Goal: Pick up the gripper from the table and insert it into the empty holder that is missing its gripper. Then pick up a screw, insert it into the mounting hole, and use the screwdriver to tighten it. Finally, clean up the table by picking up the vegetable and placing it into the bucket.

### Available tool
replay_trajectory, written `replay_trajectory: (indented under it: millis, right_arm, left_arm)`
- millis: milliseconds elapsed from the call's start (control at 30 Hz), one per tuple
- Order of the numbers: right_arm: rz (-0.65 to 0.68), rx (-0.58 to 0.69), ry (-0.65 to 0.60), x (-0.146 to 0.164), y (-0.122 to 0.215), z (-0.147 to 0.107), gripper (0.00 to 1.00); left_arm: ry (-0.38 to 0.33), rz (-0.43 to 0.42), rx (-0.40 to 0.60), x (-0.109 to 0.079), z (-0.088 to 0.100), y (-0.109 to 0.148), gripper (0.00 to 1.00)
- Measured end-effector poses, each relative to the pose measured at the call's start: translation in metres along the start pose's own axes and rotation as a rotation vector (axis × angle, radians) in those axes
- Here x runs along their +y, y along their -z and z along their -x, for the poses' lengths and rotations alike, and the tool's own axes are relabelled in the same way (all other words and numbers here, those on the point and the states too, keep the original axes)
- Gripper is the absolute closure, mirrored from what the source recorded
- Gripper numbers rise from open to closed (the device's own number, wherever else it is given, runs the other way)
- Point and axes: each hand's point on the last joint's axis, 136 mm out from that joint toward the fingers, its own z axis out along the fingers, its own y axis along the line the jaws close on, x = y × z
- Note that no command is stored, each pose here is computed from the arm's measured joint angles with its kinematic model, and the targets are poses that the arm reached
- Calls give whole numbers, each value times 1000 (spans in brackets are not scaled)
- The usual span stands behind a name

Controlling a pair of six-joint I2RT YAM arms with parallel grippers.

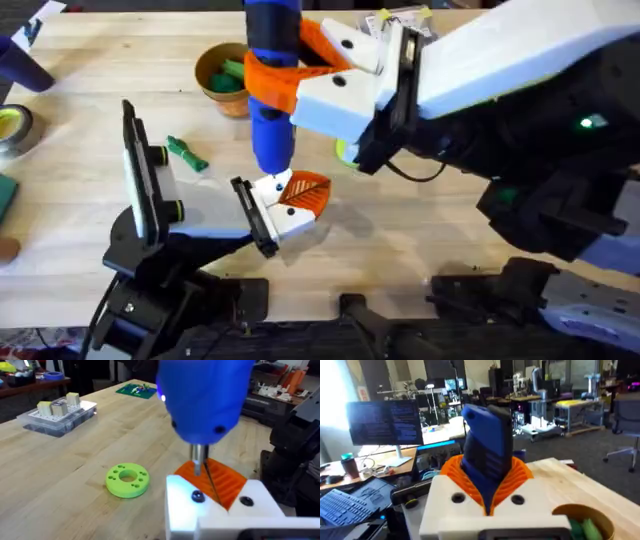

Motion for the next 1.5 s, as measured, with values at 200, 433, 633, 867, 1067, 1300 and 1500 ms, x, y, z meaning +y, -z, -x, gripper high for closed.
replay_trajectory:
  millis: [200, 433, 633, 867, 1067, 1300, 1500]
  right_arm:
    - [-2, 5, -9, 0, 0, -1, 975]
    - [-2, 8, -10, -1, 0, -3, 975]
    - [-3, 12, -11, -1, 1, -5, 975]
    - [-9, 37, -22, -2, 1, -11, 975]
    - [-10, 41, -24, -2, 1, -13, 975]
    - [-13, 54, -29, -3, 1, -16, 975]
    - [-14, 58, -30, -3, 1, -17, 975]
  left_arm:
    - [0, 0, 0, 0, 0, 0, 988]
    - [0, 0, 0, 0, 0, 0, 988]
    - [0, 0, 0, 0, 0, 0, 988]
    - [0, 0, 0, 0, 0, 0, 988]
    - [0, 0, 0, 0, 0, 0, 988]
    - [0, 0, 0, 0, 0, 0, 988]
    - [0, 0, 0, 0, 0, 0, 988]
